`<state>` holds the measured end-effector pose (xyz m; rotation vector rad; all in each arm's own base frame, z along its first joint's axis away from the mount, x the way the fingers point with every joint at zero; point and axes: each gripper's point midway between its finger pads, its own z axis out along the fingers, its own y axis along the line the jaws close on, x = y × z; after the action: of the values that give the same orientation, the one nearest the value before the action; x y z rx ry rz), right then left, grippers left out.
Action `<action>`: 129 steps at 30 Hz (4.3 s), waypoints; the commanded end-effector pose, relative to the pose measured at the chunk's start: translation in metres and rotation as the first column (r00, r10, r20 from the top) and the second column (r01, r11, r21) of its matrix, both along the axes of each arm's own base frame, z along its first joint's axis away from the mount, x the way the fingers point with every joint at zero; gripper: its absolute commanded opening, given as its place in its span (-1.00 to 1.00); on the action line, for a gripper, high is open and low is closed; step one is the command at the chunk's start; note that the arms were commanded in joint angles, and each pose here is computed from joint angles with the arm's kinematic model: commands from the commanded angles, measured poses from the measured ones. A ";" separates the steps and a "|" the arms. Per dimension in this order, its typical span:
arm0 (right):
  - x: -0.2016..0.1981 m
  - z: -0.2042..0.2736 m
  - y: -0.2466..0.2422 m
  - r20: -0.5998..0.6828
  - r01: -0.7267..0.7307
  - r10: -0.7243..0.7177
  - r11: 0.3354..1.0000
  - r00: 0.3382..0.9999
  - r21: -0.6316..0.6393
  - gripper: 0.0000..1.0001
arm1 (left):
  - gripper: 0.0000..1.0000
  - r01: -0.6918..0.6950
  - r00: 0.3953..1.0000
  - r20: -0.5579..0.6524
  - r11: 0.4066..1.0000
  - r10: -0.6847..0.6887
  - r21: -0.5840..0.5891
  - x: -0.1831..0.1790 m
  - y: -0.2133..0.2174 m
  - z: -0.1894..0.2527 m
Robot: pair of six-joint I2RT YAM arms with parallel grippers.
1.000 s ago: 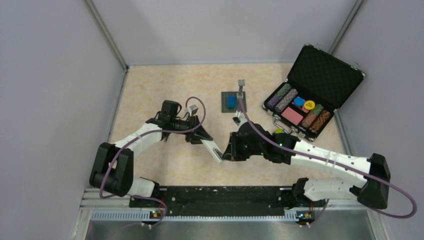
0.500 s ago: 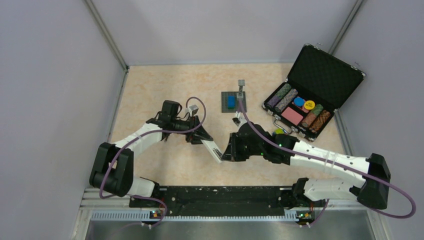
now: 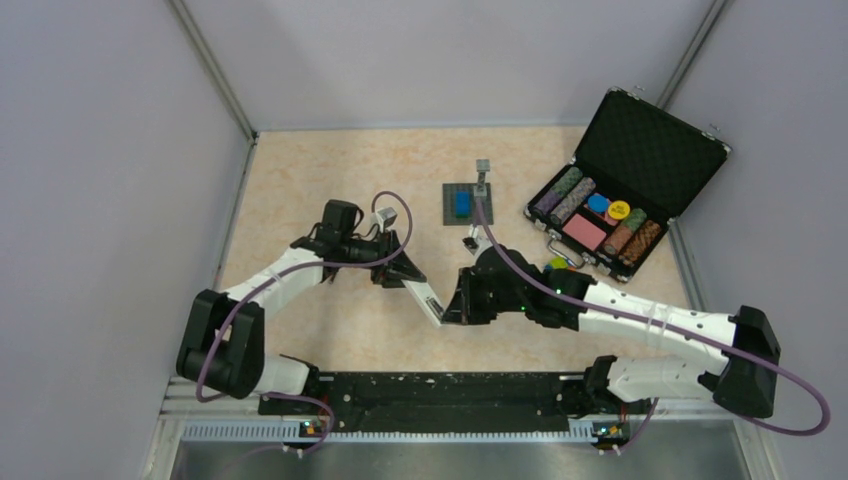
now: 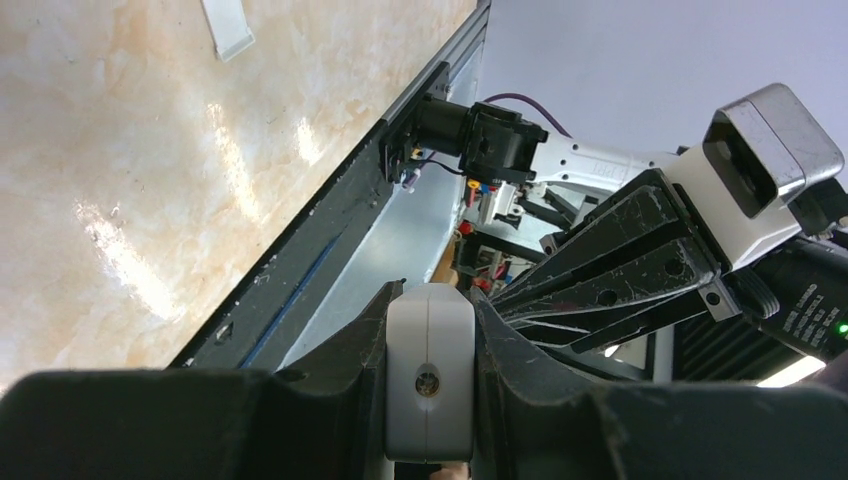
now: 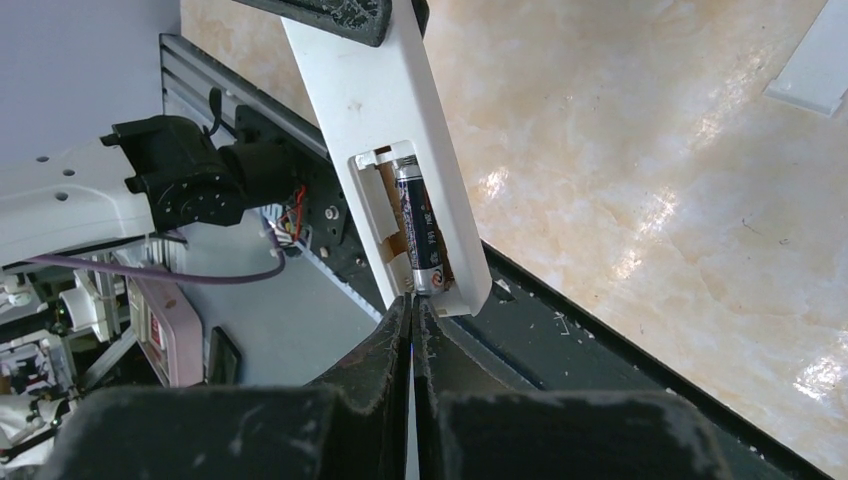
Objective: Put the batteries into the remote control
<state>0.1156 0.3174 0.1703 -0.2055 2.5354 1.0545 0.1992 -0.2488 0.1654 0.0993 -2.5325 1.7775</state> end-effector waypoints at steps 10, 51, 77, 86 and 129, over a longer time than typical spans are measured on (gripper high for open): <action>0.018 0.001 0.007 0.037 0.012 -0.013 1.000 0.999 0.020 -1.00 | -1.00 0.176 0.961 0.232 0.980 -0.151 -0.090 -0.030 -0.005 0.042; 0.057 0.052 0.012 0.253 0.063 -0.079 0.995 0.964 0.072 -0.40 | -1.00 -0.400 0.838 0.536 0.785 0.103 0.474 0.038 0.097 0.032; 0.135 -0.088 0.230 0.388 0.368 -0.271 0.908 0.881 -0.201 -0.06 | -1.00 -0.927 0.243 0.913 -0.200 0.327 0.318 -0.052 0.315 0.153; 0.144 -0.125 0.257 0.481 0.387 -0.225 0.882 0.847 -0.269 -0.12 | -1.00 -0.948 0.169 0.931 -0.207 0.323 0.243 -0.065 0.322 0.168; 0.135 -0.099 0.153 0.480 0.205 0.027 0.883 0.877 -0.423 -0.96 | -1.00 -0.964 0.267 0.888 0.083 0.375 0.255 -0.057 0.273 0.159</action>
<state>0.2553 0.4978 0.0291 -0.4365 2.2268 0.1263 0.1306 0.0474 0.3238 1.4940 -4.0569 -0.1125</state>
